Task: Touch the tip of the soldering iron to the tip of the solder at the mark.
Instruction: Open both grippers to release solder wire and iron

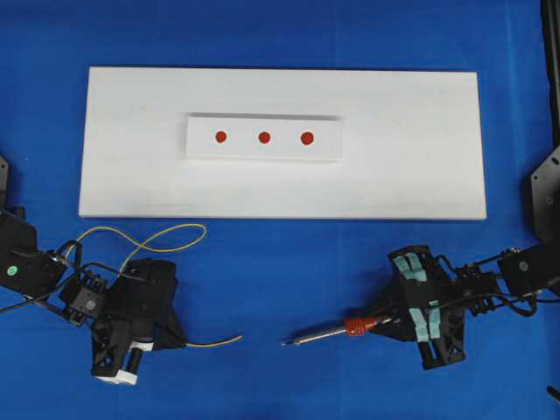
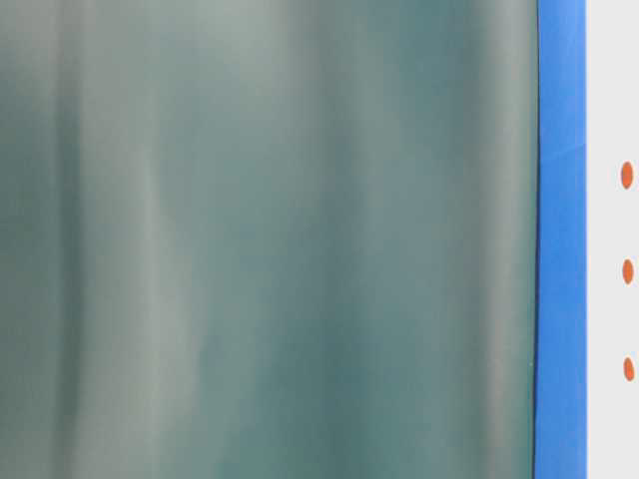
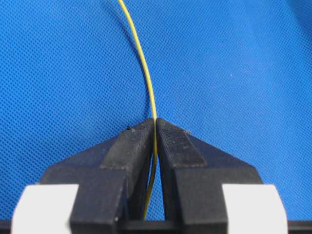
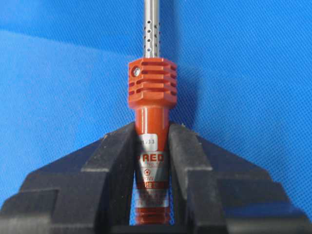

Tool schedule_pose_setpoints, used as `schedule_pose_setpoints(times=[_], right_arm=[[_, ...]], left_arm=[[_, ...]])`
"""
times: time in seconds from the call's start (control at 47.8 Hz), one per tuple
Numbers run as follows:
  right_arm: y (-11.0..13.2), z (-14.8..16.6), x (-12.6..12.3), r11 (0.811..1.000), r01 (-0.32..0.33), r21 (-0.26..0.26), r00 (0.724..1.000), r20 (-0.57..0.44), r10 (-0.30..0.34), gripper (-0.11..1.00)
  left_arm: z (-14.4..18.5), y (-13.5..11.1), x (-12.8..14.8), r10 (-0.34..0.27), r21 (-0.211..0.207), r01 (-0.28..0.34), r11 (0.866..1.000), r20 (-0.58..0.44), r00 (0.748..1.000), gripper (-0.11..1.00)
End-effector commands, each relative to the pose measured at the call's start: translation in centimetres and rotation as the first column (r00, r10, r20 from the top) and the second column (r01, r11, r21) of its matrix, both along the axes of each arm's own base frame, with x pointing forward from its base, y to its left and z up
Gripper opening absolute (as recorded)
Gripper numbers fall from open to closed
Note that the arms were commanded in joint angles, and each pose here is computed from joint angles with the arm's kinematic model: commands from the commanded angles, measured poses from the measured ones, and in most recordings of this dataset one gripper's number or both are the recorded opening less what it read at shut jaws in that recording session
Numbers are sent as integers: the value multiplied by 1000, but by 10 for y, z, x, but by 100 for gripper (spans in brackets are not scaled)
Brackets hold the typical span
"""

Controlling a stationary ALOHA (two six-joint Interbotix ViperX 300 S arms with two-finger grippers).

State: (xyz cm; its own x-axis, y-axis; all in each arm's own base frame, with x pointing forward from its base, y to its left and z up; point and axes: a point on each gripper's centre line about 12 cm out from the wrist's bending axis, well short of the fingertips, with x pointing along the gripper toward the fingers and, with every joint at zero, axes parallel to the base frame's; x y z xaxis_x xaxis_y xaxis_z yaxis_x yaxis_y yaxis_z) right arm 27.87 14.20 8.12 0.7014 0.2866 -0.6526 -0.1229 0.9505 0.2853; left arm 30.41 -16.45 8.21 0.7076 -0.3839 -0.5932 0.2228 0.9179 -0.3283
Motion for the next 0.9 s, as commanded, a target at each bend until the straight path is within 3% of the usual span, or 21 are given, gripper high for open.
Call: schedule_pose_setpoints(times=[0.0,0.147,0.23,0.293,0.398,0.481,0.586,0.774,0.879], right_arm=[[4,7,5,1000,0,16,1000,27,-1,6],[5,7,6,1000,1,19,1000,30,-2,11],[6,9,7,1000,4,23,999,34,-5,29],[5,11,9,1000,9,27,999,39,-10,48],[1,21,11,999,15,35,998,66,-17,79],[-4,35,11,999,18,42,995,94,-22,93],[-11,60,10,999,12,43,991,132,-18,87],[-32,115,3,1000,-19,-4,973,232,20,88],[-52,140,-5,1000,9,-22,958,287,-3,88]], left_arm=[[7,-2,3,1,-12,-1,1000,20,1000,9],[9,-3,3,-1,-8,1,1000,11,1000,46],[11,-3,2,-1,1,1,1000,-7,1000,71],[15,-2,0,-5,10,5,1000,-21,1000,82],[30,0,-3,-6,26,7,1000,-40,999,80],[47,2,-5,-7,30,9,1000,-39,999,79],[73,6,-10,-11,34,12,999,-23,1000,79],[114,25,-20,-5,55,4,998,30,1000,79],[126,43,-24,12,75,-18,997,73,997,79]])
